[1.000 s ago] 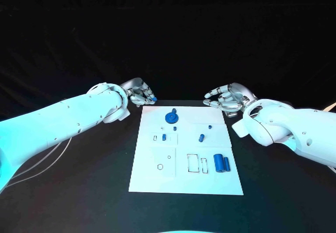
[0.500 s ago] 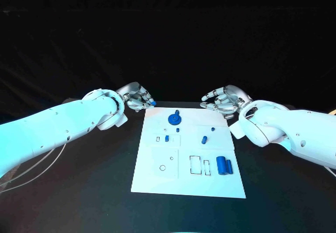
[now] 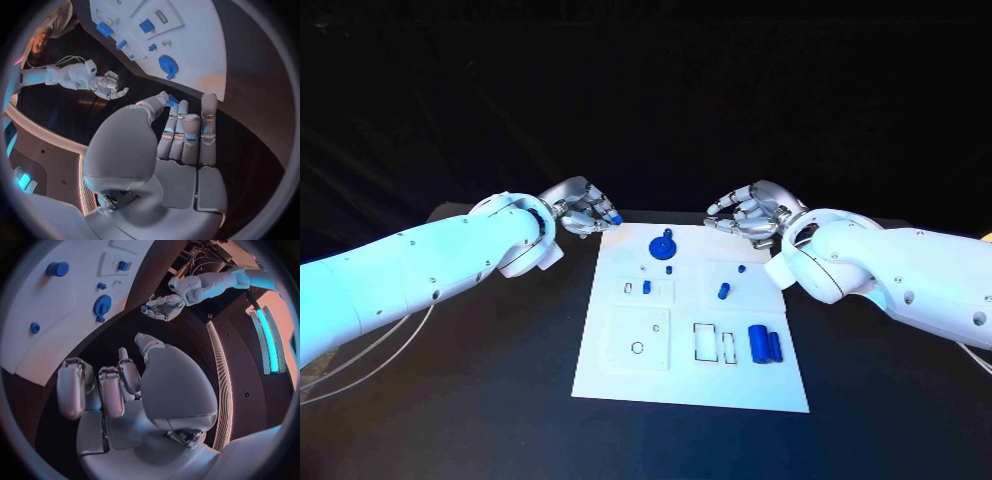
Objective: Assemble the parts on the task board
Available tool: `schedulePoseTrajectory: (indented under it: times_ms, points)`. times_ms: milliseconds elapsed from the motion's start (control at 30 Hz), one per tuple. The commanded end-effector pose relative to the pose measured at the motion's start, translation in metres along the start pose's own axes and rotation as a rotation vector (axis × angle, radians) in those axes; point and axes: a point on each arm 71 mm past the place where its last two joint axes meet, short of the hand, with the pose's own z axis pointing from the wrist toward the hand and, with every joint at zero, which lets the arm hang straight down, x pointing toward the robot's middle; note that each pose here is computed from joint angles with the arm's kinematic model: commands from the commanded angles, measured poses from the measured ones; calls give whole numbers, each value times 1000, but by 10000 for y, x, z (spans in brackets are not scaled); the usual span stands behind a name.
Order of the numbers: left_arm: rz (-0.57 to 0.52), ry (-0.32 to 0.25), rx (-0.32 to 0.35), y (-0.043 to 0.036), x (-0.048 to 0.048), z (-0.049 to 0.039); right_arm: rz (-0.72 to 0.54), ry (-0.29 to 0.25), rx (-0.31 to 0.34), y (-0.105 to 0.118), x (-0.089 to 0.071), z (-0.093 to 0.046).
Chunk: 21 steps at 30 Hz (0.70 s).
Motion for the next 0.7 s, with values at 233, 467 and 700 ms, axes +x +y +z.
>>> schedulePoseTrajectory:
  times_ms: [233,467,700]
  points:
    - [-5,5,22,-14,112,-37,-13,27,9,69,122,72]
    - [4,0,38,-30,153,-53,-16,37,22,121,215,139]
    - [21,-6,57,-54,201,-57,-4,67,69,179,357,249]
